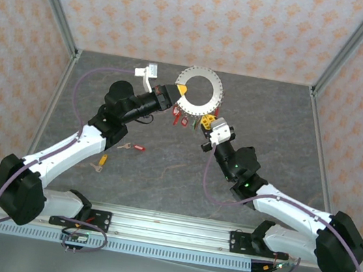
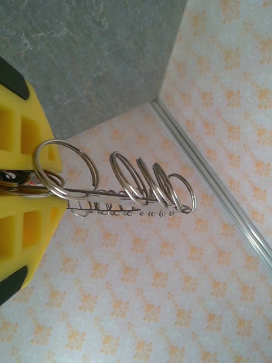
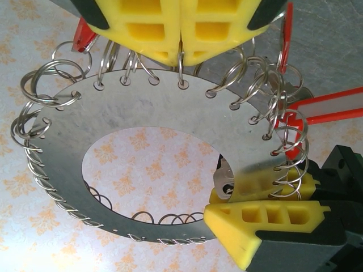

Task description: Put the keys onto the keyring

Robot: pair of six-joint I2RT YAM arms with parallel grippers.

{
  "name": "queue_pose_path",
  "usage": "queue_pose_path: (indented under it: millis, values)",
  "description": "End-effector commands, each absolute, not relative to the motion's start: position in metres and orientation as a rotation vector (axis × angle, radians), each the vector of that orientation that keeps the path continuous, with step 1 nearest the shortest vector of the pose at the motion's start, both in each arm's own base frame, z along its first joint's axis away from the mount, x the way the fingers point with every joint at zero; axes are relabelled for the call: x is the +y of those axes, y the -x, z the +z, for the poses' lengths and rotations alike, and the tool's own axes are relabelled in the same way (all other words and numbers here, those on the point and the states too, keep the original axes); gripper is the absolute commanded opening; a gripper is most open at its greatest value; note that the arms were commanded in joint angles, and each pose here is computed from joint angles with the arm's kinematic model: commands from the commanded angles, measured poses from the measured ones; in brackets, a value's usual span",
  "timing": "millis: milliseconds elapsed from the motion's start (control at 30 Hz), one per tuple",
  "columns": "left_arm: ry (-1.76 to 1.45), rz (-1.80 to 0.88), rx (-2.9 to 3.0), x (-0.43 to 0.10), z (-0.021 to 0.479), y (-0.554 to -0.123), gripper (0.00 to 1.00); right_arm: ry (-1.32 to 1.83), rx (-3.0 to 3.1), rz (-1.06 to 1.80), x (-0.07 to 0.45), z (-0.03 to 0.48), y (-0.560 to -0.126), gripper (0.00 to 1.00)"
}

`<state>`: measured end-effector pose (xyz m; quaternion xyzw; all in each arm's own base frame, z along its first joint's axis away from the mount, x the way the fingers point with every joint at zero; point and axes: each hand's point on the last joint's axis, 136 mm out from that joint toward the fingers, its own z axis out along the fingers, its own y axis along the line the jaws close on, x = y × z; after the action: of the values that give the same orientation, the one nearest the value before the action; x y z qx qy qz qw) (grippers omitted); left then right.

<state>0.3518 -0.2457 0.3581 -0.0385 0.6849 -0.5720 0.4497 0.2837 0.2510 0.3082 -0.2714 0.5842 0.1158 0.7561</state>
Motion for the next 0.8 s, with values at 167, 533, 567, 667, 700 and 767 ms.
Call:
queue_pose_path:
  millis: [167,533,567,667,700,767]
  values:
    - [0.188,-1.333,1.713,-0.229,0.355,-0.355,0.0,0.497,1.267,0.353,0.251,0.334,-0.283,0.0]
    - [0.283,-1.346,1.758,-0.228,0.33,-0.363,0.04,0.437,1.357,0.362,0.247,0.324,-0.292,0.0]
    - [0.281,-1.342,1.76,-0.228,0.33,-0.363,0.05,0.442,1.365,0.364,0.247,0.322,-0.293,0.0]
    - [0.276,-1.308,1.806,-0.228,0.322,-0.364,0.06,0.466,1.363,0.391,0.253,0.322,-0.291,0.0]
    - [0.277,-1.298,1.825,-0.229,0.318,-0.364,0.06,0.466,1.363,0.397,0.254,0.322,-0.291,0.0]
    - [0.29,-1.283,1.868,-0.229,0.309,-0.364,0.11,0.473,1.358,0.405,0.256,0.324,-0.291,0.0]
